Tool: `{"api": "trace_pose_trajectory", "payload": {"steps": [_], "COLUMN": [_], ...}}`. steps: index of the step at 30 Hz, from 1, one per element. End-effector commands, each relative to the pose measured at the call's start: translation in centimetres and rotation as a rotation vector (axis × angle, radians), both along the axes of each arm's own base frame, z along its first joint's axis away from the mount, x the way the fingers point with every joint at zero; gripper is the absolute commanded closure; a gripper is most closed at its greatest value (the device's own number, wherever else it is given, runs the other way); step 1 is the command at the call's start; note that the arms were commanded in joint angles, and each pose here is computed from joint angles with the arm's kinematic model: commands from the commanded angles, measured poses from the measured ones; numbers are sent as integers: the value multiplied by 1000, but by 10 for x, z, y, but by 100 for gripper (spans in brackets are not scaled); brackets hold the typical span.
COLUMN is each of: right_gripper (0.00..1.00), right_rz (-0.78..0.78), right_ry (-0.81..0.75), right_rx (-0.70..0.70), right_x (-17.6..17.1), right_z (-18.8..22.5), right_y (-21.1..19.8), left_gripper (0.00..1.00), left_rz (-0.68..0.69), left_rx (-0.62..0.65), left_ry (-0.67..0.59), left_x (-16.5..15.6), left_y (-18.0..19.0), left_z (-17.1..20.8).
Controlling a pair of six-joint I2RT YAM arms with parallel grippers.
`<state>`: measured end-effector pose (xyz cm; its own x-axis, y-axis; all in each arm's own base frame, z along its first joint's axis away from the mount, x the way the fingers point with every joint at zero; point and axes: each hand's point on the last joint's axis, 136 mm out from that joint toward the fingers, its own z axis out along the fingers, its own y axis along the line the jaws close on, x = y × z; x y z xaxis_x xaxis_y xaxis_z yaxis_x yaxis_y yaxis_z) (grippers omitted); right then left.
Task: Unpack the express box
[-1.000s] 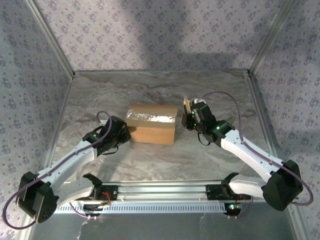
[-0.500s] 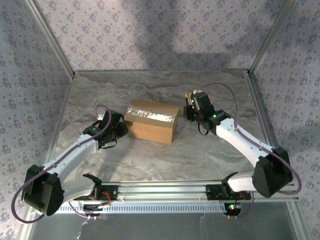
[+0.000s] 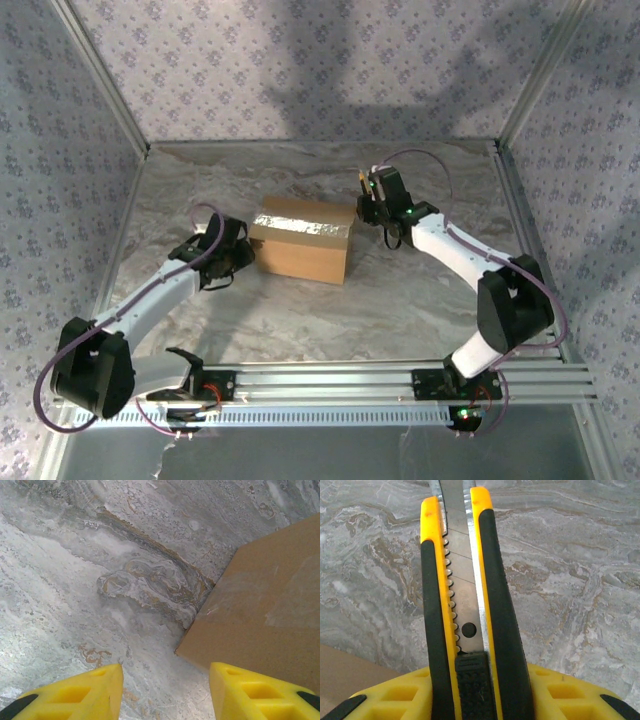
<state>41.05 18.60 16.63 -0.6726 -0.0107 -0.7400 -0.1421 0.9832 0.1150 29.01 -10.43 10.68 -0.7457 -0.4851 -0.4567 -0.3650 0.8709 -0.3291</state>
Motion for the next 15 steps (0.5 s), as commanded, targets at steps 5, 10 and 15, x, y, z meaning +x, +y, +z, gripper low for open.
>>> {"api": "trace_pose_trajectory", "payload": {"steps": [5,10,15], "right_gripper": [100,100,100], "right_rz": [53,71,69], "right_ry": [-37,-29,-27], "right_rx": [8,-2,9], "right_x": [-1,-20,-36], "right_z": [12,9,12], "right_y": [21,29,28], "left_gripper": [50,51,50], "left_rz": [-8,11,35], "left_rx": [-23,-12,-1], "left_ry": [-58,-53,-48], "left_x": [21,23,23], "left_y": [-4,4,17], "left_z": [22,19,16]}}
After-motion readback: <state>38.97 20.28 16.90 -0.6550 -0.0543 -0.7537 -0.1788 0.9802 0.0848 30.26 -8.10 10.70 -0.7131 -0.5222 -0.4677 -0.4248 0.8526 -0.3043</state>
